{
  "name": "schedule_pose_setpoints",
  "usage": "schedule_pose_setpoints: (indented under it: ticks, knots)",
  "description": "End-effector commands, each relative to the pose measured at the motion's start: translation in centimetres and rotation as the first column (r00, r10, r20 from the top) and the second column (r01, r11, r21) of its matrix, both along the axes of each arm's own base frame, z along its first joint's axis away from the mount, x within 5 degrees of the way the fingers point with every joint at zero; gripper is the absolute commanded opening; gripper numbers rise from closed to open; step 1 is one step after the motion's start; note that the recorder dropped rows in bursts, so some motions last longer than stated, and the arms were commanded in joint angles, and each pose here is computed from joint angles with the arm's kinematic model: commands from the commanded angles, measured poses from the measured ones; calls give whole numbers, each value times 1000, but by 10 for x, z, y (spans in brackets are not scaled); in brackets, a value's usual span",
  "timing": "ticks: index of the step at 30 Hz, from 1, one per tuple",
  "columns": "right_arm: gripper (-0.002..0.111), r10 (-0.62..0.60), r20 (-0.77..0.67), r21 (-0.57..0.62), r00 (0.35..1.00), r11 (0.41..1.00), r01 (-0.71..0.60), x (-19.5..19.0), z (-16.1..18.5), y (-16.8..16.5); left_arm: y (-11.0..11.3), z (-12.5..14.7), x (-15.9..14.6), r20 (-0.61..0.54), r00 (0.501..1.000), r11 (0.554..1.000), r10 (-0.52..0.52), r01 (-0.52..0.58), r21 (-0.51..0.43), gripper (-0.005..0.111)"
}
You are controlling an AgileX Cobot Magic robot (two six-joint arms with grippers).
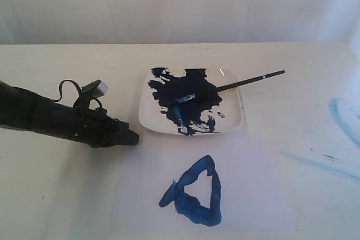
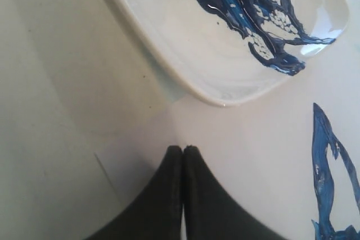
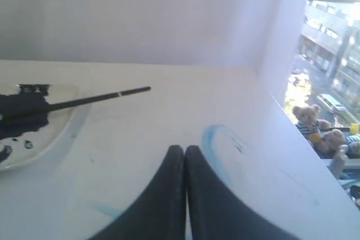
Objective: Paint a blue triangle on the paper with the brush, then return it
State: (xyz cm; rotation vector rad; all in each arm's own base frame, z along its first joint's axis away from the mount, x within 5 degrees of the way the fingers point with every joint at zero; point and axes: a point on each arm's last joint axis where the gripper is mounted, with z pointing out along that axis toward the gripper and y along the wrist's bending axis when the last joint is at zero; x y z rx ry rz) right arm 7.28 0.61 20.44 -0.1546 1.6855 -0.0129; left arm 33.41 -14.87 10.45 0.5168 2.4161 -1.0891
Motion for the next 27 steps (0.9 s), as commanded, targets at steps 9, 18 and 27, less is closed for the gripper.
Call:
schedule_pose_setpoints:
  ticks: [9,18,27]
  knots:
    - [0,-169,55,-7,984,985,170,-10,-3,-11,-1,-7,-3,-30,1000,1000,1,-1,5,0]
    - [0,-153,-73,-36,986,988,150,-18,-17,-9,-1,-7,-3,-30,1000,1000,-1,1,5,0]
    - [0,-151,-78,-40,985,988,148,-18,-17,-9,-1,-7,-3,-30,1000,1000,0,0,6,0]
